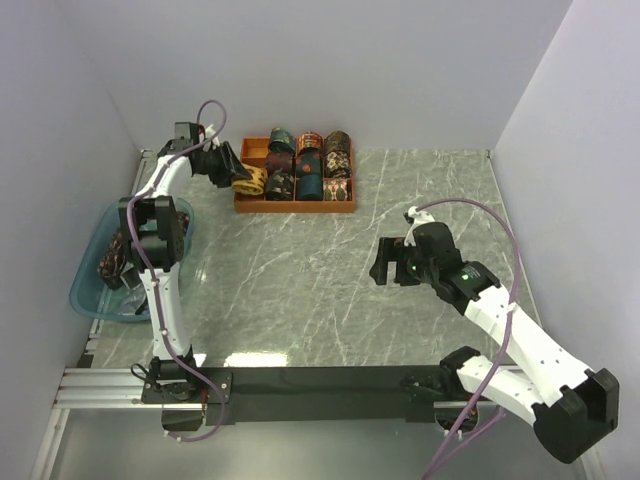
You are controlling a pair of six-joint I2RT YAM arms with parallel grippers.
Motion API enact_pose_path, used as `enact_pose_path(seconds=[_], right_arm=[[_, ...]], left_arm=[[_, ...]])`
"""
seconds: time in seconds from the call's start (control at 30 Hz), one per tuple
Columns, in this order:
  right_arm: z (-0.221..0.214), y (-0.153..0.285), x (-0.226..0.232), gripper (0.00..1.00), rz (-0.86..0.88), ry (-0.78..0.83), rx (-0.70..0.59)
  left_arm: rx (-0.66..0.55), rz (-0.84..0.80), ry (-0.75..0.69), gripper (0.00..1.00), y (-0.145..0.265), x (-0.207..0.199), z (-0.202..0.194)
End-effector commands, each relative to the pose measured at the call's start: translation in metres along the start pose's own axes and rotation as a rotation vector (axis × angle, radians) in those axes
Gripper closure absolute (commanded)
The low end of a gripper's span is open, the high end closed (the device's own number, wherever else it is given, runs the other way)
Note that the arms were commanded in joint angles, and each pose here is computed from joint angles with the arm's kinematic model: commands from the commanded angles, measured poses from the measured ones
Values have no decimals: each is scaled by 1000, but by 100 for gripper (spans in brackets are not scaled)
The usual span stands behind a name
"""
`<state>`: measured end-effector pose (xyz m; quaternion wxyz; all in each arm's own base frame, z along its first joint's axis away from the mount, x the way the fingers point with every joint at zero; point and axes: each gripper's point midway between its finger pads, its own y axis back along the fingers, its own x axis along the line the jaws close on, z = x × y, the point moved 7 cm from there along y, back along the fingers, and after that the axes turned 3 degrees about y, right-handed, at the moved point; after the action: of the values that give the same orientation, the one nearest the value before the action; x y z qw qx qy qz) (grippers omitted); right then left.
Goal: Roll the ties
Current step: Place the rolled tie into the container
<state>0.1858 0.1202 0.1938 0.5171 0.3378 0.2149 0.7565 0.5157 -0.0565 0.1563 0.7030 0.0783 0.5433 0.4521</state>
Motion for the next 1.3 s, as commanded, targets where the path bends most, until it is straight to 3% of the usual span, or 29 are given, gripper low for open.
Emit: enact_pose_path(seconds=[0.0,0.17,0.37,0.63,1.03,1.2,1.27], right_arm=[[17,3,3,3,-12,-3,-53],[20,-3,3,4,-11,13,-31],[19,-5,4,4,0,19,-35],[15,-6,2,4,-12,17,-25],[10,-9,1,5,-7,-1,-10],[9,-8,1,5,-8,-4,-9],[8,-8,0,5,-12,-4,-11]], left_arm=[[9,-22,-31,99,15,-14,-5],[59,16,-20,99,17,-6,-16],[21,111,-32,99,18,0,-13],[-1,261,-157,99,-5,-14,-17],[-34,458,-210,99,-31,-12,-24],[-35,485,-229,94,-40,-15,-29],[-35,480,-240,84,-42,-20,-31]])
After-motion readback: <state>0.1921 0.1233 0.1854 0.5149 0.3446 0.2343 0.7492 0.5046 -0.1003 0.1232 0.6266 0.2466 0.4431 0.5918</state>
